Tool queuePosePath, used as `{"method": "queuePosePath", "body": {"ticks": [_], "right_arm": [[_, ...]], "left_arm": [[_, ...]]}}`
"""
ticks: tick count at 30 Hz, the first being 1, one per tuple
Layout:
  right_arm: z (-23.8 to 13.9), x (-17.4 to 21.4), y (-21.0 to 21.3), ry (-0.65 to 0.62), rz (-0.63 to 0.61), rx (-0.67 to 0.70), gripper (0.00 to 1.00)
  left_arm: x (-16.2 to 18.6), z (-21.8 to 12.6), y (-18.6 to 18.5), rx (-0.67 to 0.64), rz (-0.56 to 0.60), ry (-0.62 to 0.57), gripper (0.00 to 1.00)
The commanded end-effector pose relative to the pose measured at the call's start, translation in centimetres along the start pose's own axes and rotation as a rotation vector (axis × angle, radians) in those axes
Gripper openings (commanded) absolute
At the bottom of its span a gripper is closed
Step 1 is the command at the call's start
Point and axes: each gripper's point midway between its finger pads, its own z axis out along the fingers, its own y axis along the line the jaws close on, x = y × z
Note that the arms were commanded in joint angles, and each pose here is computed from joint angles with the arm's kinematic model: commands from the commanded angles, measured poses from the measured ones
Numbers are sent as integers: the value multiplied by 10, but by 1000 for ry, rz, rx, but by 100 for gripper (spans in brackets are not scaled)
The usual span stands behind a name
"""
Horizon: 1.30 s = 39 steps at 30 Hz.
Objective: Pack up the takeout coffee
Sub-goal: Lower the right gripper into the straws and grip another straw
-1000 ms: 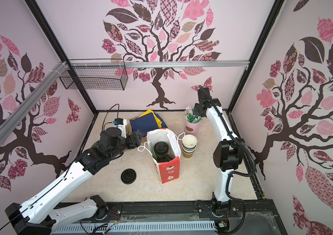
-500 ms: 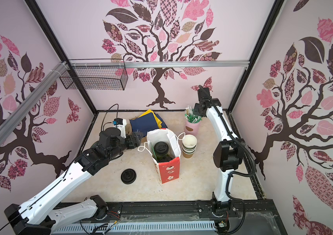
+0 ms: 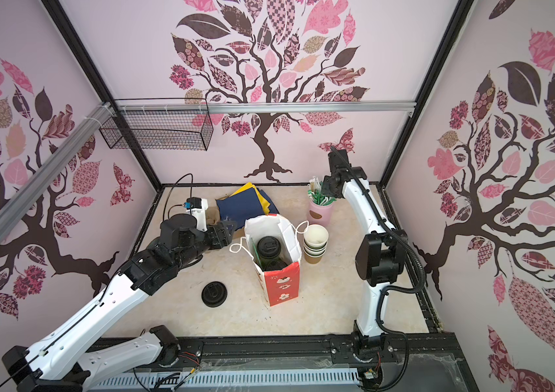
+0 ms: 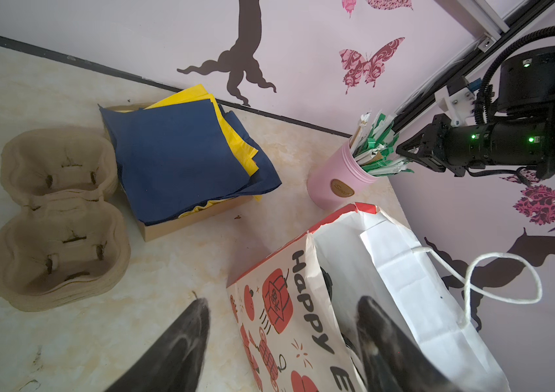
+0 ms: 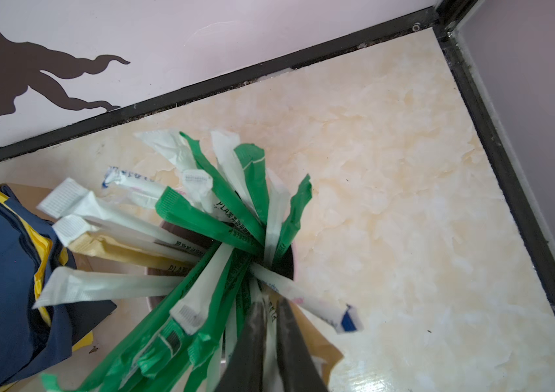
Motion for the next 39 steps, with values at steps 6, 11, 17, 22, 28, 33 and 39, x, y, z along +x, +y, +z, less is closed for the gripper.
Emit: {"method": "queuePosePath", "body": {"ticks": [6, 11, 17, 22, 28, 33, 39], "right_arm": [[-30, -18, 4, -67, 12, -33, 10], [-39, -24, 6, -89, 14, -42, 6], [-52, -31, 5, -122, 14, -49, 6], [-68, -39, 4, -162, 10, -57, 6], [-94, -44, 9, -194, -6, -105, 8], [-137, -49, 5, -253, -18, -133, 9], [-191, -51, -4, -332, -51, -152, 10]], "left_arm": [[-16, -11, -5, 15, -10, -47, 71], [-16, -11, -5, 15, -7, -48, 71], [-11, -11, -8, 34, -7, -26, 72], [-12, -14, -12, 63, -11, -32, 73], [-16, -21, -20, 121, -25, -58, 76], [-16, -26, -20, 130, -37, -58, 78], [-6, -27, -17, 131, -39, -27, 78]]}}
